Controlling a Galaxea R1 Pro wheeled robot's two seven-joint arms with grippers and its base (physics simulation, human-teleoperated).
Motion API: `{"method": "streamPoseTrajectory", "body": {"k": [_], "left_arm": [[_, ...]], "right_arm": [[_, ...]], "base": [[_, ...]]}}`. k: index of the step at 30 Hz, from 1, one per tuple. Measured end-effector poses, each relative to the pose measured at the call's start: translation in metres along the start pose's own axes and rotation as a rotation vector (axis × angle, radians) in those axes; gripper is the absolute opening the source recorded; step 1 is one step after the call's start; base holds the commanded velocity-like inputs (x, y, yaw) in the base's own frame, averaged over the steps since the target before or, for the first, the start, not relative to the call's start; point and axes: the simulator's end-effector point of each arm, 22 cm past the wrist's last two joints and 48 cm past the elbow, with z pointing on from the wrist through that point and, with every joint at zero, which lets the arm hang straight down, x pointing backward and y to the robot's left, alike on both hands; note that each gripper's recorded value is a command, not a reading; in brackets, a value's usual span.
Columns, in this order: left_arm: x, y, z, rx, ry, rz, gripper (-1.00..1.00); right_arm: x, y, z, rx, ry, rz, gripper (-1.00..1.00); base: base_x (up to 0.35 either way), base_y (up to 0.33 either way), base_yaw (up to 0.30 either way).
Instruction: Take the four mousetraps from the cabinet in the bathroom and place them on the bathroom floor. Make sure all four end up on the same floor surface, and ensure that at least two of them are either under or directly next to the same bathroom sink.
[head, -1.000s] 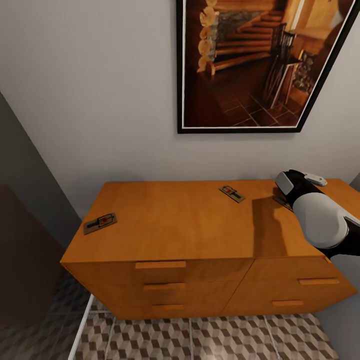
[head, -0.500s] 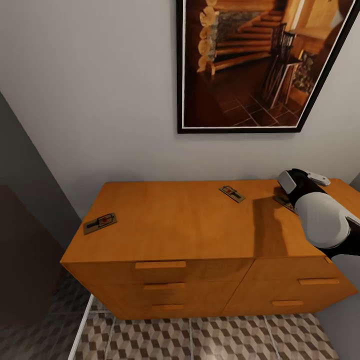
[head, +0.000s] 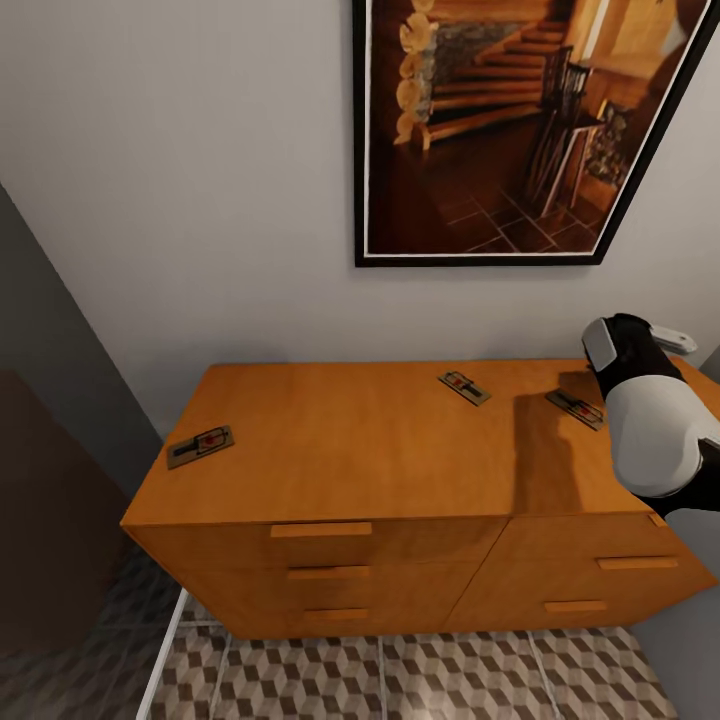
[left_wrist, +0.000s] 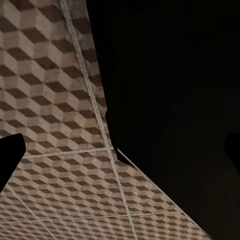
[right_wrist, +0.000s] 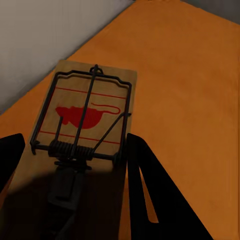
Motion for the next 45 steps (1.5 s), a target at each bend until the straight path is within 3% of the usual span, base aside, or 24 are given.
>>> {"method": "streamPoseTrajectory", "body": {"k": [12, 45], "left_arm": [[-0.0002, -0.0007, 0.0000, 0.001, 0.000, 0.000, 1.00], [0.0000, -0.0013, 0.0001, 0.002, 0.001, 0.000, 1.00]], "right_arm": [[-0.0007, 0.0021, -0.0006, -0.003, -0.005, -0.006, -1.00], [0.0069, 0.0075, 0.0000, -0.012, 0.008, -0.018, -1.00]], "base": [[-0.057, 0.000, 0.000], [-0.329, 0.000, 0.000]]}}
